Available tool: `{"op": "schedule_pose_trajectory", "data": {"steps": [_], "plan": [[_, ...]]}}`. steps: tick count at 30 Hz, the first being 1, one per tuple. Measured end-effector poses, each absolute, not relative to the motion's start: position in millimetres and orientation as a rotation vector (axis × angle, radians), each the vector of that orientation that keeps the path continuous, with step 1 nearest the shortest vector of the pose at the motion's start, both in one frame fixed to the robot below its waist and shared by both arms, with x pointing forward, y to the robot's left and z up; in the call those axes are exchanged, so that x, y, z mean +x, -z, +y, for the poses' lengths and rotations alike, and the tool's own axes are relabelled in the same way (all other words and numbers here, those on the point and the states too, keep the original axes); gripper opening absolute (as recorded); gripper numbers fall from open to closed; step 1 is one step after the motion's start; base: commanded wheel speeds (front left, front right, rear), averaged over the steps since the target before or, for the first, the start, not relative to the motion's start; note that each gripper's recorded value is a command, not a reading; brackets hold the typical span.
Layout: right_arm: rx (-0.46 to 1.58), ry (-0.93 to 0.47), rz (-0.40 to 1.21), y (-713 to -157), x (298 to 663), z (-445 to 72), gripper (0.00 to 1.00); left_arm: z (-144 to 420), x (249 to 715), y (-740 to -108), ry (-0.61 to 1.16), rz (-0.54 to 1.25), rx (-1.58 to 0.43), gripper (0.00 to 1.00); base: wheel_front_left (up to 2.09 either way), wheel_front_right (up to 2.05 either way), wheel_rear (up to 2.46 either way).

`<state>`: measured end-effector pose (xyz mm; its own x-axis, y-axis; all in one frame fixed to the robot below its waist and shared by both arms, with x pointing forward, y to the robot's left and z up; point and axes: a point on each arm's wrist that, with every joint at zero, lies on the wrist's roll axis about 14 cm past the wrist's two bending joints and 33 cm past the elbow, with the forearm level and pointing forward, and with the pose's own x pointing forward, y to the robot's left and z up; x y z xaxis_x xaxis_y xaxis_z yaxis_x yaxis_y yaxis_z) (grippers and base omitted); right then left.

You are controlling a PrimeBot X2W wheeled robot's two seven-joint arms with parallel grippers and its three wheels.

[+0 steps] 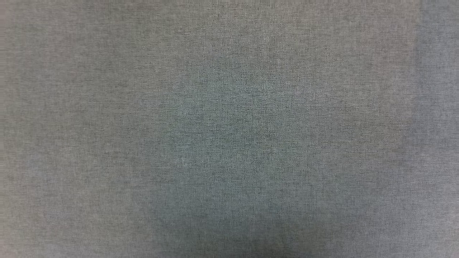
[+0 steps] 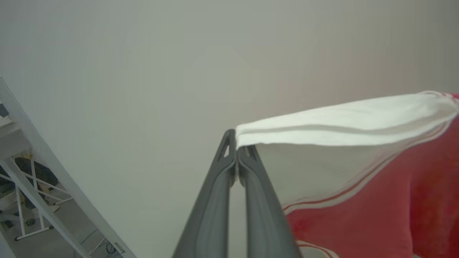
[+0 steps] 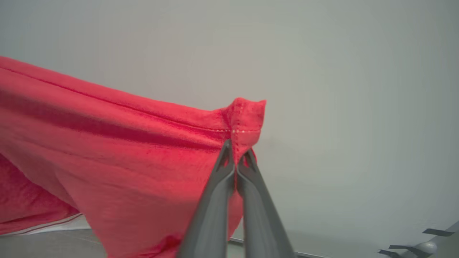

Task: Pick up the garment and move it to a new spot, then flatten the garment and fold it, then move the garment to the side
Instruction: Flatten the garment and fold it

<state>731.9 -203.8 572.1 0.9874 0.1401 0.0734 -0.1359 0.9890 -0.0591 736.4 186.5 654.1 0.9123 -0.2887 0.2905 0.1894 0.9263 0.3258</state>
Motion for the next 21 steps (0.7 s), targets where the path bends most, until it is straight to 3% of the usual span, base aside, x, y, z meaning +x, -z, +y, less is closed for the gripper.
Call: {"op": "schedule_pose_trajectory", "data": {"steps": [10, 21], "plan": [[0.013, -0.218, 0.104, -499.9, 670.9, -178.9, 0.0, 169.7, 669.5, -542.2, 0.315, -0.099, 0.152, 0.0, 0.0, 0.0, 0.0], [0.116, -0.237, 0.286, -456.6, 570.6, -176.3, 0.0, 166.8, 542.4, -471.7, 0.297, 0.109, 0.006, 0.0, 0.0, 0.0, 0.0]]}}
